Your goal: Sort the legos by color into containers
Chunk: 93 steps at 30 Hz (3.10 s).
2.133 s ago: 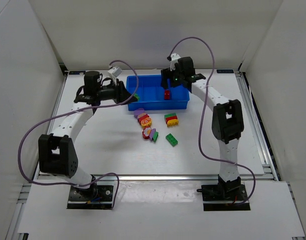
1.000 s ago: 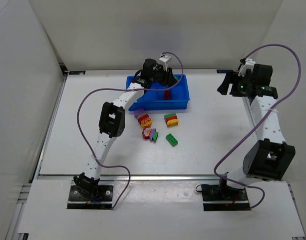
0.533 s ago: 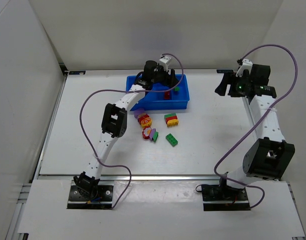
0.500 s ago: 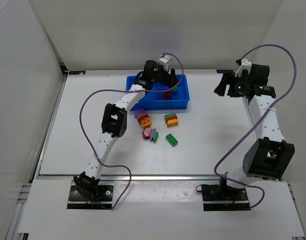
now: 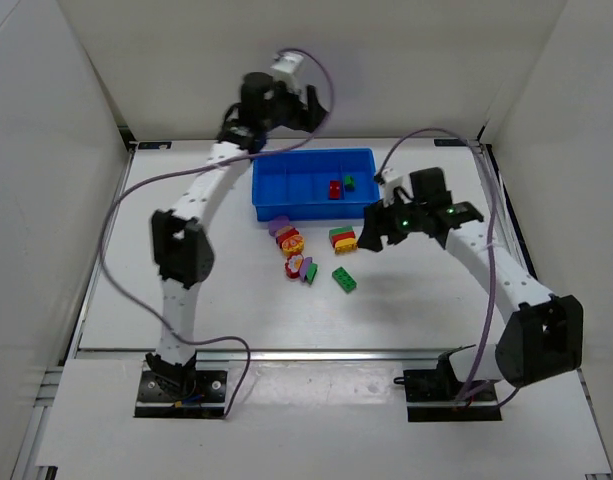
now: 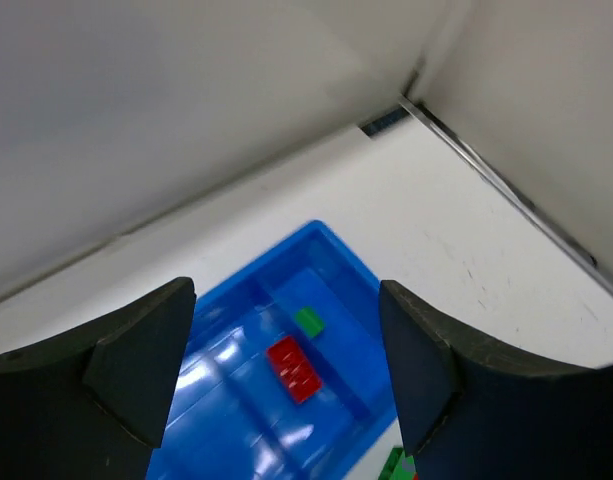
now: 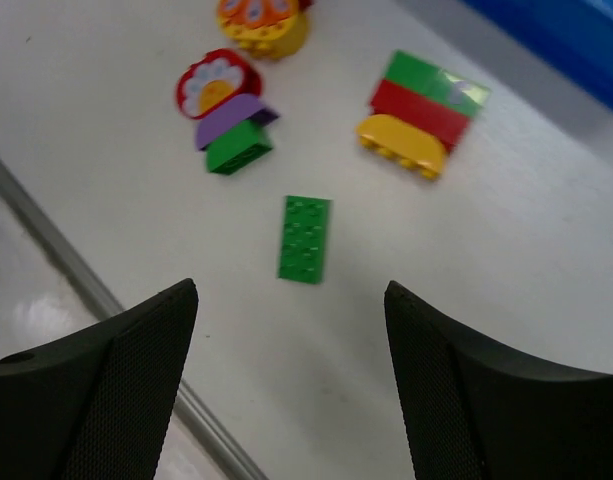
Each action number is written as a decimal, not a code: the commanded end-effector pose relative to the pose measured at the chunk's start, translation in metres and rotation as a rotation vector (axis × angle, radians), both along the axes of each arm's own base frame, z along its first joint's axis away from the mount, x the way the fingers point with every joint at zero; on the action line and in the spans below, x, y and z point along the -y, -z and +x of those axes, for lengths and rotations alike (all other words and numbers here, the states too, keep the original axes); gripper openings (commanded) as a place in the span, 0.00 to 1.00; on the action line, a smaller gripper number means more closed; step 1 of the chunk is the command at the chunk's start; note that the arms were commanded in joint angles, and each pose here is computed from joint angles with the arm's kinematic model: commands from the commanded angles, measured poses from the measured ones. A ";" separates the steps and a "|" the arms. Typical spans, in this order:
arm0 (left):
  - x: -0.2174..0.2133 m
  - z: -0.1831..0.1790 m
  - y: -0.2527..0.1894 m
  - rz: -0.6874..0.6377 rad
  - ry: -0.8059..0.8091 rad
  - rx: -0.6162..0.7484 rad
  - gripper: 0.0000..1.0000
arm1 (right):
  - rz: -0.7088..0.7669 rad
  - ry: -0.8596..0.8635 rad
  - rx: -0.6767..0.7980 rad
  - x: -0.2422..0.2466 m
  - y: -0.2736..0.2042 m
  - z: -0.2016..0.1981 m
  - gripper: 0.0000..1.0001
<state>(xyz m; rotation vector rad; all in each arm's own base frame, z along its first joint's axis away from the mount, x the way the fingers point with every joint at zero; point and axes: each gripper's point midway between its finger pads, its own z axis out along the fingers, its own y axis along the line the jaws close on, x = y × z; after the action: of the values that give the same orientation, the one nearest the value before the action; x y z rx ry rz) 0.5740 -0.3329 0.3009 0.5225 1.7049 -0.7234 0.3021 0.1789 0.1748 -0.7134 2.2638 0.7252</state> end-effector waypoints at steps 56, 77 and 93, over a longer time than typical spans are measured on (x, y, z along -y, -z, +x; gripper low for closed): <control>-0.310 -0.187 0.006 0.126 -0.694 -0.109 0.83 | -0.453 -0.071 -0.170 -0.069 0.138 -0.038 0.63; -0.288 -0.194 0.029 0.098 -0.577 -0.169 0.84 | -0.319 -0.168 -0.115 -0.085 0.097 -0.038 0.18; -0.152 -0.301 0.009 -0.341 0.562 -0.426 0.83 | 0.588 -0.638 -0.194 -0.140 -0.120 -0.057 0.19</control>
<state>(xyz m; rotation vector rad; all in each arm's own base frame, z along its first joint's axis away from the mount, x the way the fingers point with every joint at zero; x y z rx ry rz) 0.2960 -0.1717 0.2768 0.5232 1.8350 -1.3422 0.2693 0.3078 0.2706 -1.0074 1.9191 1.4226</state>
